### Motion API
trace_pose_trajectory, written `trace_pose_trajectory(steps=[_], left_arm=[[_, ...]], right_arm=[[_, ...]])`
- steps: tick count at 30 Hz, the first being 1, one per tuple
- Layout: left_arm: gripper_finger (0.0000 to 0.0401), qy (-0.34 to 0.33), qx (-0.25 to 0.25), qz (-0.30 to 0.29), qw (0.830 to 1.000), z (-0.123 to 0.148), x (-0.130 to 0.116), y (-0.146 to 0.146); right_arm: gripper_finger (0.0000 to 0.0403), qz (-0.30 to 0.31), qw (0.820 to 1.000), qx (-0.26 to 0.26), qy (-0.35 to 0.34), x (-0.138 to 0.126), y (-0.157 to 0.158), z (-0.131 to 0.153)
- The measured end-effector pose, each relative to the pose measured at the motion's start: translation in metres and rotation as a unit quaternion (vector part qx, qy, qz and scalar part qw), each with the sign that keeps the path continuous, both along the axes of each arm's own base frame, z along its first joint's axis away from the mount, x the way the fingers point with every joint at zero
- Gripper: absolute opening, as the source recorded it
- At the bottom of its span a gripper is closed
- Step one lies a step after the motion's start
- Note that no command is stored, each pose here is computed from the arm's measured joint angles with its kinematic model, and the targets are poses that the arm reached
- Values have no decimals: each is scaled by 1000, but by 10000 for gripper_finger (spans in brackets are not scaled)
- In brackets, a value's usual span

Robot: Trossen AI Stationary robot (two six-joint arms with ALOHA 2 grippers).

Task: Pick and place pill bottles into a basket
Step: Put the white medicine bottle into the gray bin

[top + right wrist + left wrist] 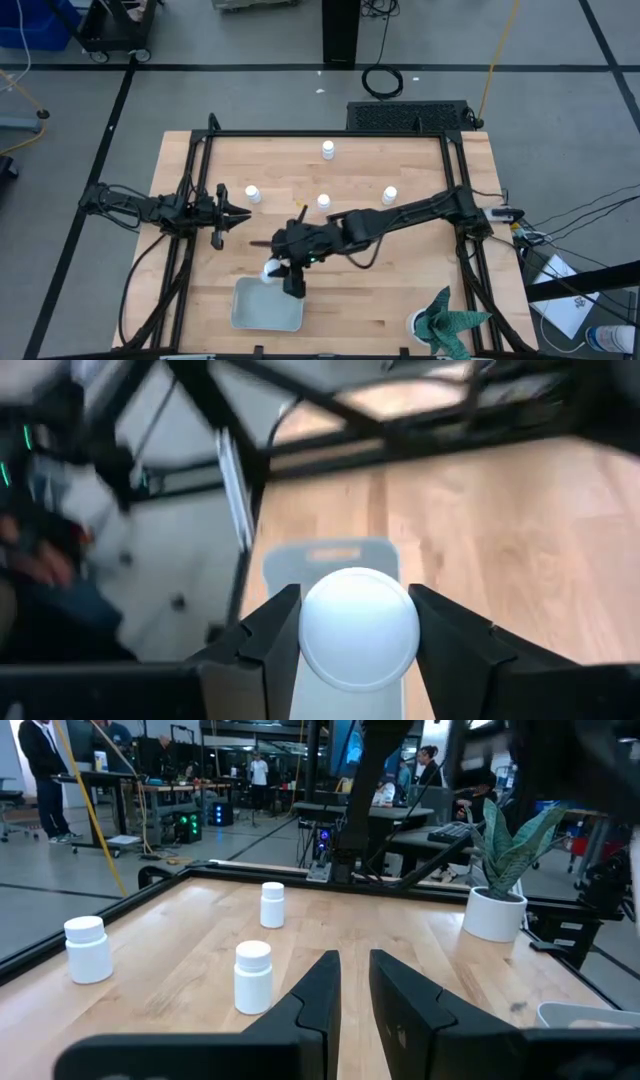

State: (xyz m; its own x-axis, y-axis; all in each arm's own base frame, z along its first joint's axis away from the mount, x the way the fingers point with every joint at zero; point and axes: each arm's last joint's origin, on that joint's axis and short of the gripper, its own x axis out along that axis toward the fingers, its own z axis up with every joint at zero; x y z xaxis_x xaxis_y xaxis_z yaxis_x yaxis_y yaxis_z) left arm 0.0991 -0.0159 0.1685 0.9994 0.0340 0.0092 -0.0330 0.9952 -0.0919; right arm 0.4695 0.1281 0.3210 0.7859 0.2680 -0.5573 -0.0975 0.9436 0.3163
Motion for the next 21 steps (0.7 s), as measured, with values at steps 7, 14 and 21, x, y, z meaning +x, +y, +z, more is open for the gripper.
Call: trace_pose_trajectory(steps=[7,14,21], left_arm=[[63,0,0,0,1000,0,0,0],[63,0,0,0,1000,0,0,0],[63,0,0,0,1000,0,0,0]], right_arm=[[155,86,991,-84,61,-1,21,-37],[153,127,980,-123,91,4,34,-70],[157,137,973,-138,124,12,38,-104]])
